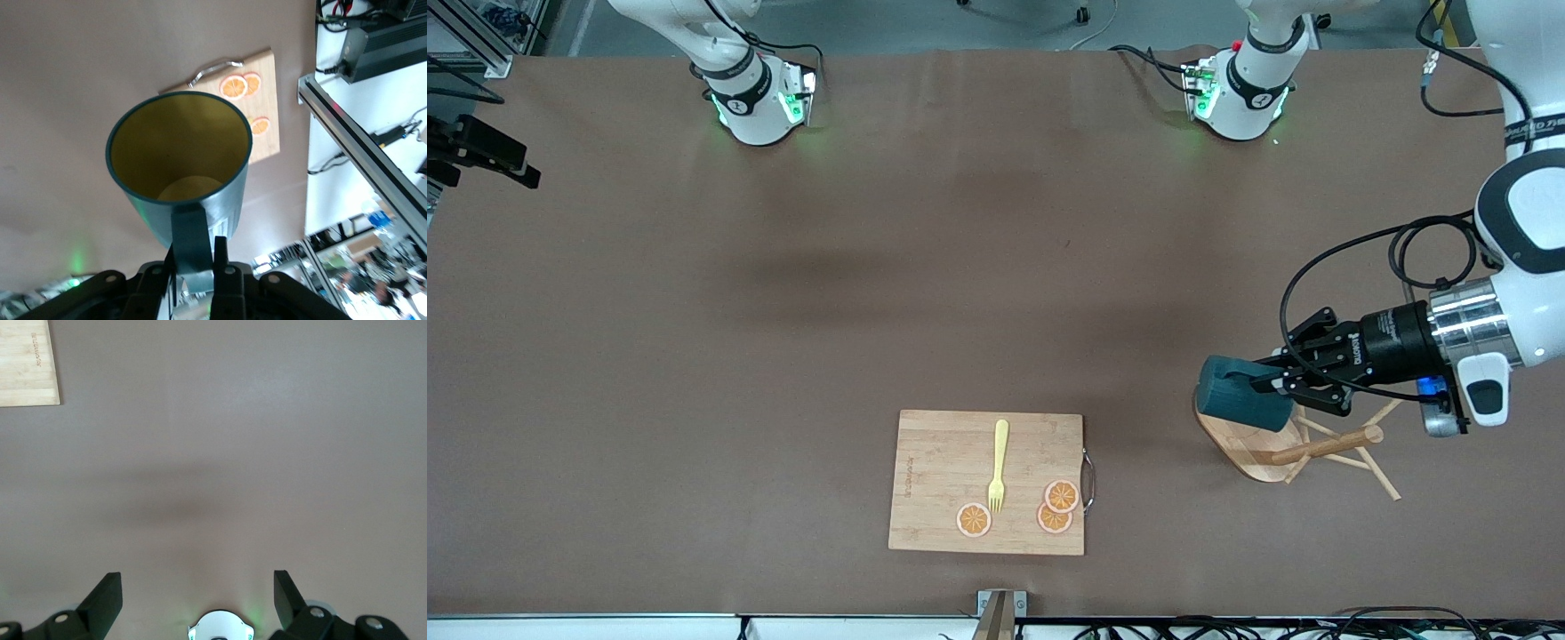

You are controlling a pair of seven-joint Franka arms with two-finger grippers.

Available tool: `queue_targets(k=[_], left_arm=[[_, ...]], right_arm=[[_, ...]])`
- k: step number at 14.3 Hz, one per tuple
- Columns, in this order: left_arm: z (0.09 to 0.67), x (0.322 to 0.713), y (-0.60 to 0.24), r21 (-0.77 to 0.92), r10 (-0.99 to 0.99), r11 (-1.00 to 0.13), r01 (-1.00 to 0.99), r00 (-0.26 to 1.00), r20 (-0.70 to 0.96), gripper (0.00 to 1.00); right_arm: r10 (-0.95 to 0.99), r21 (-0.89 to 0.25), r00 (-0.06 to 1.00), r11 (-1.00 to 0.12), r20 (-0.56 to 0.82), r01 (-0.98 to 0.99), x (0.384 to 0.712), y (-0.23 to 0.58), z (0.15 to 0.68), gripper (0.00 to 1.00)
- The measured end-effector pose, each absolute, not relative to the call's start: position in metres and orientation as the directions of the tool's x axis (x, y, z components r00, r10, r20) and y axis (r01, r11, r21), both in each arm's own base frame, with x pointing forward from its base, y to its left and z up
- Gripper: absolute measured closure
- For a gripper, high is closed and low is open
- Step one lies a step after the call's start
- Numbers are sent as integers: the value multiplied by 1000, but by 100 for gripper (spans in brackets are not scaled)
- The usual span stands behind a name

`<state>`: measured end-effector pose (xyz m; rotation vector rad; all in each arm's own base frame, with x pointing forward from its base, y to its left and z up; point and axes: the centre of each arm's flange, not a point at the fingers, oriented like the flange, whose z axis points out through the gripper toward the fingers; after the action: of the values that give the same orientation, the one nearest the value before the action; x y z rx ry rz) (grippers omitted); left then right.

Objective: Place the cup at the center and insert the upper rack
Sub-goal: 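Hang the mug handle onto a peg of the wooden stand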

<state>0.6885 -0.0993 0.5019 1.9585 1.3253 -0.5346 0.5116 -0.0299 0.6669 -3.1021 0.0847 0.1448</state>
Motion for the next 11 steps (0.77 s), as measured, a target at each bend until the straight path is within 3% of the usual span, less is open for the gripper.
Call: queue_targets(k=[11], left_arm=[[436,709,-31,234,612,-91,968,239,-753,79]], right_arm=[[-48,-30,997,-998,-66,-50,500,-30,667,0]])
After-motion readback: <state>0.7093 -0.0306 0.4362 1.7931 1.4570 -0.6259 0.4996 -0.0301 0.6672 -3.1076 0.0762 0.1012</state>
